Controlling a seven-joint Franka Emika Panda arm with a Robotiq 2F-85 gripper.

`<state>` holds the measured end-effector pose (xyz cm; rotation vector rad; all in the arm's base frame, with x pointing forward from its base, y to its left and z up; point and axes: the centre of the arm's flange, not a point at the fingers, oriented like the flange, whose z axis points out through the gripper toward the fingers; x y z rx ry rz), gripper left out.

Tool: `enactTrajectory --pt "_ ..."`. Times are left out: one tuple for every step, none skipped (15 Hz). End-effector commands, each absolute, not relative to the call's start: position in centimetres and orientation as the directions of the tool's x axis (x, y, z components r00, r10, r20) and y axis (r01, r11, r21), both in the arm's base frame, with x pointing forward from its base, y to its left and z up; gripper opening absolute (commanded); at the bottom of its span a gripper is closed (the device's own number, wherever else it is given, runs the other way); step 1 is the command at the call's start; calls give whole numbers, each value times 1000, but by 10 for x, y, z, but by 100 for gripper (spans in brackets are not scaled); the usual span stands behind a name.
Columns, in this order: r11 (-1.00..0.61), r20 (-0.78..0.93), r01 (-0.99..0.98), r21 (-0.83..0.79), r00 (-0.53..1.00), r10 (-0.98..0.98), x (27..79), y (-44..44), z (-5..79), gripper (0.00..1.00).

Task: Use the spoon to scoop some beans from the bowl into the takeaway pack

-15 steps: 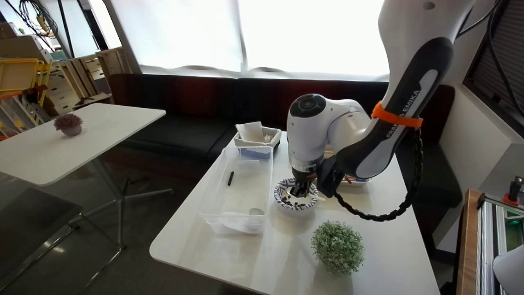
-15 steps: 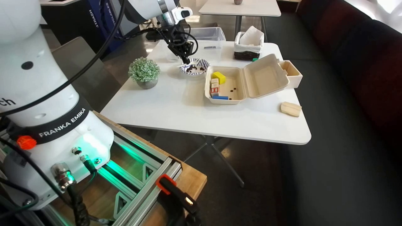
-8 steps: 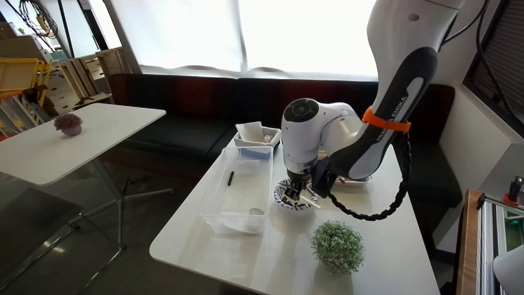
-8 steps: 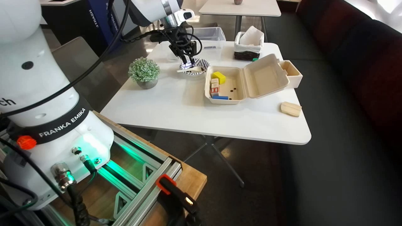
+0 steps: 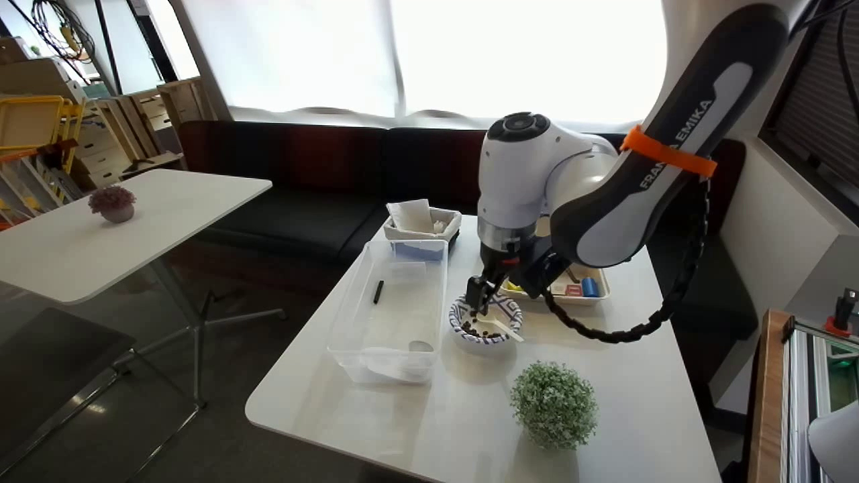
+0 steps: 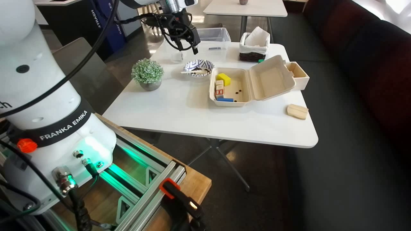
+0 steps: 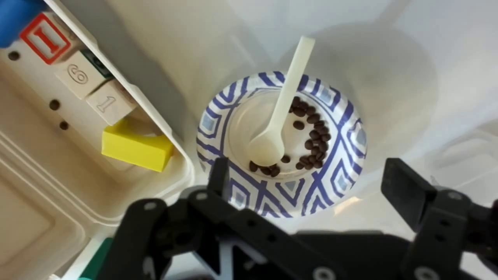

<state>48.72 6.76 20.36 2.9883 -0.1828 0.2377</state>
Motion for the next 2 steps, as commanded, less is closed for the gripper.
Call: enactTrajectory --pt "-981 170 -155 116 976 -134 484 60 212 100" --pt "-979 175 -169 111 973 -148 481 53 218 100"
